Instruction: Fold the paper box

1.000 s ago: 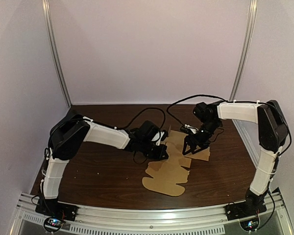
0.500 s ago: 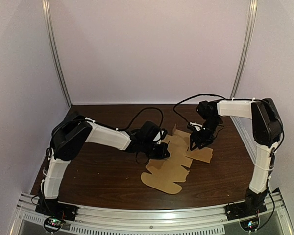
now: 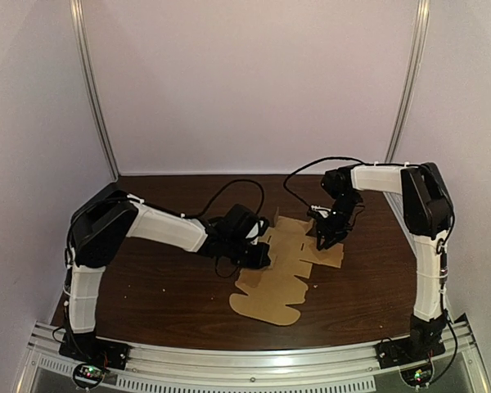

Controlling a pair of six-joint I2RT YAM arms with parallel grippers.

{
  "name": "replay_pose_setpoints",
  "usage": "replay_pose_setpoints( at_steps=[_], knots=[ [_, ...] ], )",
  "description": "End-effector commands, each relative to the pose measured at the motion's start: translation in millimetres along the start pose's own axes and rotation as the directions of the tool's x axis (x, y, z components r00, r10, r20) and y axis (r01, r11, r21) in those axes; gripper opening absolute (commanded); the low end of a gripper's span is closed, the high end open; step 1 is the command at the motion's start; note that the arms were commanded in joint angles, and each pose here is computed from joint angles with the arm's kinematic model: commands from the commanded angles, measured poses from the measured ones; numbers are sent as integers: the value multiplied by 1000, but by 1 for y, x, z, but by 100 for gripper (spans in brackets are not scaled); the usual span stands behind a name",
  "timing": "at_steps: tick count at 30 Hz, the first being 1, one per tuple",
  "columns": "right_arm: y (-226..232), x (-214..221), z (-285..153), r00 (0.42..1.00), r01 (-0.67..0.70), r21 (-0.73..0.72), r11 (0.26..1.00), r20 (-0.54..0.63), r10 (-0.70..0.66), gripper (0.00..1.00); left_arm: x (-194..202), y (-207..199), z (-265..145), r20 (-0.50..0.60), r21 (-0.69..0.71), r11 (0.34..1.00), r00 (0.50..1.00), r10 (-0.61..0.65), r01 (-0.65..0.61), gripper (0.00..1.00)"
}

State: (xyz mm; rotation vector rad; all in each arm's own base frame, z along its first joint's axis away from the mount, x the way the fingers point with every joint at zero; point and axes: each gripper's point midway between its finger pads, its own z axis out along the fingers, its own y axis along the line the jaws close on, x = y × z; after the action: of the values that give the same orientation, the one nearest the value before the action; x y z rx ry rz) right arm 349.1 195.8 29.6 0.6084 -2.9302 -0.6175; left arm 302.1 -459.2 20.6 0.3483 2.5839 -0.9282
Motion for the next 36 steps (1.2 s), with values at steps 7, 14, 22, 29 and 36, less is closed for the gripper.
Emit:
replay_pose_setpoints(
  at_steps=[7,14,22,29,36],
  knots=[
    [32,-37,56,985,149,-19,989,-79,-150,29,82,73,-50,-244,-219,972,969,32,-88,0],
    [78,-73,78,940,341,17,940,-36,-341,30,86,71,-76,-281,-216,961,954,105,-170,0],
    [124,-110,89,871,487,30,873,59,-488,31,72,88,-155,-385,-384,835,891,242,-393,0],
    [149,-112,48,823,553,43,832,128,-553,38,61,87,-173,-424,-401,777,850,313,-486,0],
    [170,-98,-1,804,566,42,823,194,-563,46,50,65,-142,-384,-317,825,859,339,-468,0]
  ],
)
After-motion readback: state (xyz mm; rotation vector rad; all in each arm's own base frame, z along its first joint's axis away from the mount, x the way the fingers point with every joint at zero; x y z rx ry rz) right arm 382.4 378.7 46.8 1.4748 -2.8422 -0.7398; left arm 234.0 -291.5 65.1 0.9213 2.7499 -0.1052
